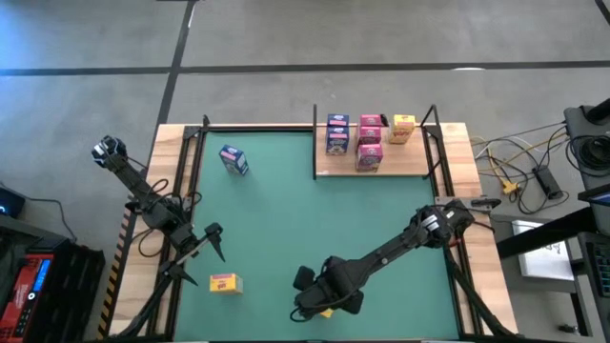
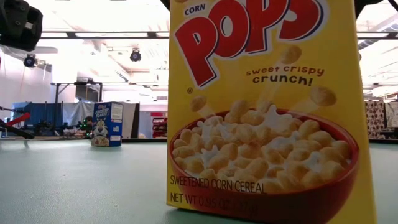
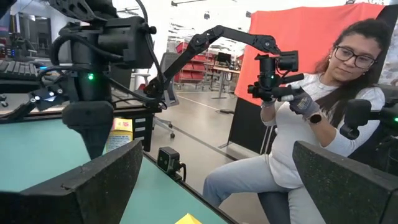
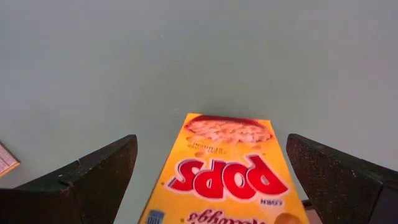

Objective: Stack cereal on shelf
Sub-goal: Put the right yellow cereal box onto the shelf

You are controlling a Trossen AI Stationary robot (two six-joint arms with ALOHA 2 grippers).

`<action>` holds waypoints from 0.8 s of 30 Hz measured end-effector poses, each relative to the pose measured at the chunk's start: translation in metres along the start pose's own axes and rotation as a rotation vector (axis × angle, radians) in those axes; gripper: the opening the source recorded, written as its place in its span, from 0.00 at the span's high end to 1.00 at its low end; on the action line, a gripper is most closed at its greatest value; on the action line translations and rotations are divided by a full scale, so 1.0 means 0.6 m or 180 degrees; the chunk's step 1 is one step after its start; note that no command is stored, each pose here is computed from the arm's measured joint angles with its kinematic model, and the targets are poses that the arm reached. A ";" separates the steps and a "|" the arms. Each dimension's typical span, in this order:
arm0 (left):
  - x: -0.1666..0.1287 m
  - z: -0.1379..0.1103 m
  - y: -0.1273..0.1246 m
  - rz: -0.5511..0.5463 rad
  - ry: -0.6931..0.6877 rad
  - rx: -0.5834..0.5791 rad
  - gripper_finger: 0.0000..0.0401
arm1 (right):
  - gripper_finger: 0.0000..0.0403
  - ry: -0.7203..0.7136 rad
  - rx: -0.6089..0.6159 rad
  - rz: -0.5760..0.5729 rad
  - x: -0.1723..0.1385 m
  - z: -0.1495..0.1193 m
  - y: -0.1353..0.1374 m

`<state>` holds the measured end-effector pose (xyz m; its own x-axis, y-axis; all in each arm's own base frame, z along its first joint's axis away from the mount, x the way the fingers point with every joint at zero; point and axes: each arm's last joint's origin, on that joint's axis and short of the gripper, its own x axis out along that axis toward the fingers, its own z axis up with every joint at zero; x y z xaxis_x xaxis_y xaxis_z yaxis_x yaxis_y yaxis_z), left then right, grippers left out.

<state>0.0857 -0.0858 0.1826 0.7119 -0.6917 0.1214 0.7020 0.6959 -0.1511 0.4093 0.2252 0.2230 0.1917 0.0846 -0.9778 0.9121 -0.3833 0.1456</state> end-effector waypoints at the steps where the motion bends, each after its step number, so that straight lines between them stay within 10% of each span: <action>1: 0.000 0.000 0.000 0.0000 0.0001 0.0000 0.01 | 0.01 0.0018 0.0003 0.0011 0.002 -0.003 -0.001; 24: 0.000 0.000 0.000 -0.0001 0.0001 0.0001 0.01 | 0.01 0.0317 -0.0004 0.0165 -0.004 -0.020 0.002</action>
<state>0.0857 -0.0858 0.1826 0.7117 -0.6920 0.1212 0.7022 0.6958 -0.1508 0.4145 0.2354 0.2271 0.2737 0.1556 -0.9491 0.9005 -0.3883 0.1960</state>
